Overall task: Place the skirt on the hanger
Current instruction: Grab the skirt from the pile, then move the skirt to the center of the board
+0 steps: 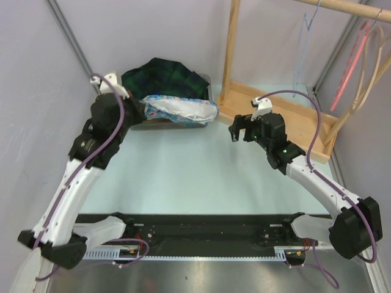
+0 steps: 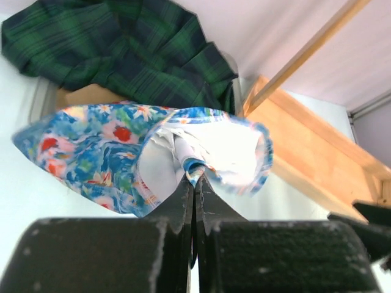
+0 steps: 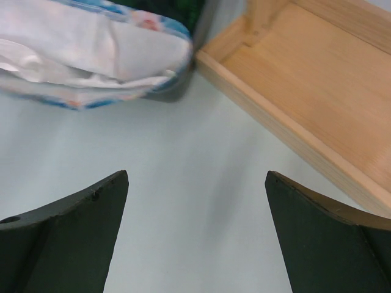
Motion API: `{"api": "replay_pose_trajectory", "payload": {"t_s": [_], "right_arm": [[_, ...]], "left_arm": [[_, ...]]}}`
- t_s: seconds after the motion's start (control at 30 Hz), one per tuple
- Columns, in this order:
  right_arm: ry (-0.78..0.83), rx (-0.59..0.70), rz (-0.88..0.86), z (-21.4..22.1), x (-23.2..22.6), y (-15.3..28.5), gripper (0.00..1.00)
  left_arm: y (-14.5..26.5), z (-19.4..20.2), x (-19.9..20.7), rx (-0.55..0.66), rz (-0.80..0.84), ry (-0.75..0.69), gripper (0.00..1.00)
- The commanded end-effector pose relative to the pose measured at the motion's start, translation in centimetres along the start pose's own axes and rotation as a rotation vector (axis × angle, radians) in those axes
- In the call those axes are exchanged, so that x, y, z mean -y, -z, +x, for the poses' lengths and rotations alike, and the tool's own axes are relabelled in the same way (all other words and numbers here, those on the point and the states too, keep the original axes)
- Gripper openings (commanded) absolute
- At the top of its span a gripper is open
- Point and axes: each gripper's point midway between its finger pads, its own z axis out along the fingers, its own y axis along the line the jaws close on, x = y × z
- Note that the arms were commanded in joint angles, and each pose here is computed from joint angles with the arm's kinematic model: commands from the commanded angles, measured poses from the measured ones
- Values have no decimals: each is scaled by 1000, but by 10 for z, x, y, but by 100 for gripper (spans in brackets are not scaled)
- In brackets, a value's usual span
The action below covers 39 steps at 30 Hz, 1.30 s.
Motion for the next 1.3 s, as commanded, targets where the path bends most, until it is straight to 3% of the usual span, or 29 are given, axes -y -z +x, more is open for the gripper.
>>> {"api": "replay_pose_trajectory", "payload": {"t_s": [0.0,0.17,0.3,0.4,0.5,0.77,0.9,0.97,1.17,1.27], "right_arm": [[95,100,-280,-31,-72,-4,100],[82,33,-297,-6,-100,-28,100],[11,-12,-197,19,-92,-36,100],[-21,33,-142,22,-77,-31,100],[23,-45,-158,53,-74,-35,100],[16,-171,-176,106,-85,-43,97],[7,-124,-201,98,-96,-73,95],[50,-164,-196,116,-97,-96,93],[75,-10,-165,98,-92,-140,95],[31,-13,-186,95,-85,-162,96]], "left_arm": [[49,-6,-12,47,44,9,0],[86,17,-23,11,97,46,0],[96,75,-27,-86,190,105,0],[99,129,-37,-210,206,148,0],[99,165,-49,-298,178,167,0],[109,189,-72,-365,86,153,0],[113,189,-72,-356,99,166,0],[116,188,-74,-357,92,165,0],[127,177,-77,-353,69,148,0],[130,175,-81,-358,44,144,0]]}}
